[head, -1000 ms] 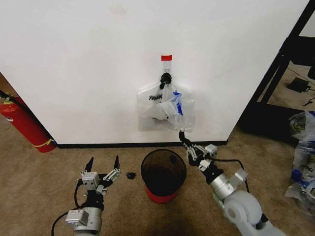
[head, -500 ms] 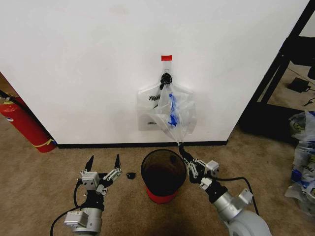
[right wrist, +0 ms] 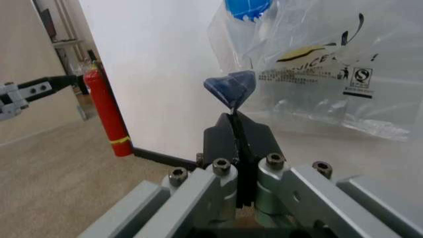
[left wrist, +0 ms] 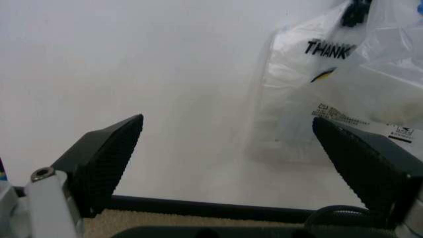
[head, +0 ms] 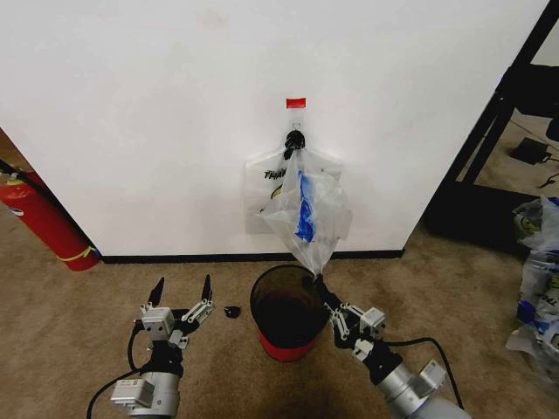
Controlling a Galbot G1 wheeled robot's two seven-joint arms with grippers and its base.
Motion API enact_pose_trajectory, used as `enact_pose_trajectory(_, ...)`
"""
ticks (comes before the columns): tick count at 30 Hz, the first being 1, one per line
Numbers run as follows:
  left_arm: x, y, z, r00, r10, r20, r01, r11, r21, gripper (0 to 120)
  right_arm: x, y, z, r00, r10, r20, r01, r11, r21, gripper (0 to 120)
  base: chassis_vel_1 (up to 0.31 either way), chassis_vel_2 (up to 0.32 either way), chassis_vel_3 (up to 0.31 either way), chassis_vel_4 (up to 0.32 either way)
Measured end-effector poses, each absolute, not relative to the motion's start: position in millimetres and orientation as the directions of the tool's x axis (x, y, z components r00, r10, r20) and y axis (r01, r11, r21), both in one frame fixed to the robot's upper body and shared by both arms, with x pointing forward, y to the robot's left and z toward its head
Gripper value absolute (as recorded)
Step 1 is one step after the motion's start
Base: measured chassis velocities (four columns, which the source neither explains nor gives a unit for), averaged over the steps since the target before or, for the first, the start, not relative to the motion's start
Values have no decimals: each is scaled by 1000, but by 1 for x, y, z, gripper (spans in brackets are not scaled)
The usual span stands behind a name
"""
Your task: Pick up the garbage bag from the wall and place it over the trash bin.
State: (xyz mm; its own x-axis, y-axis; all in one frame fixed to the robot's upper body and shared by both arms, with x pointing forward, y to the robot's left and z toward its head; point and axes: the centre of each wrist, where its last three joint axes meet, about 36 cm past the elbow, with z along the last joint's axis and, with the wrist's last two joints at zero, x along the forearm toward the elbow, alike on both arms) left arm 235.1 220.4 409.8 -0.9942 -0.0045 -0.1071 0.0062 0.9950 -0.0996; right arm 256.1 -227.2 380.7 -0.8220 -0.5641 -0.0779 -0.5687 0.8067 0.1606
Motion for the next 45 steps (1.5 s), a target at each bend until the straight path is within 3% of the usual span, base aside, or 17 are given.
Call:
enact_pose_trajectory(12, 235, 220, 407, -995, -7, -104, 4, 995, -102, 100, 257, -223, 371, -823, -563, -74, -567, 807, 165, 0, 0, 0, 0, 0)
enact_pose_trajectory(21, 243, 211, 424, -993, 56, -101, 68, 990, -125, 100, 295, -221, 395, -865, -481, -141, -502, 821, 273, 0, 0, 0, 0, 0)
enact_pose_trajectory(31, 289, 211, 486, -966, 257, -41, 259, 939, -225, 100, 323, -231, 399, -883, -446, -144, -469, 838, 279, 0, 0, 0, 0, 0)
enact_pose_trajectory(35, 327, 202, 534, -911, 410, 54, 355, 843, -404, 100, 331, -233, 392, -881, -454, -132, -473, 848, 240, 0, 0, 0, 0, 0)
enact_pose_trajectory(40, 368, 184, 574, -847, 528, 61, 433, 753, -495, 100, 333, -234, 388, -884, -449, -127, -467, 853, 234, 0, 0, 0, 0, 0)
enact_pose_trajectory(45, 409, 170, 572, -832, 545, 105, 442, 765, -469, 100, 333, -237, 388, -886, -446, -126, -463, 855, 231, 0, 0, 0, 0, 0)
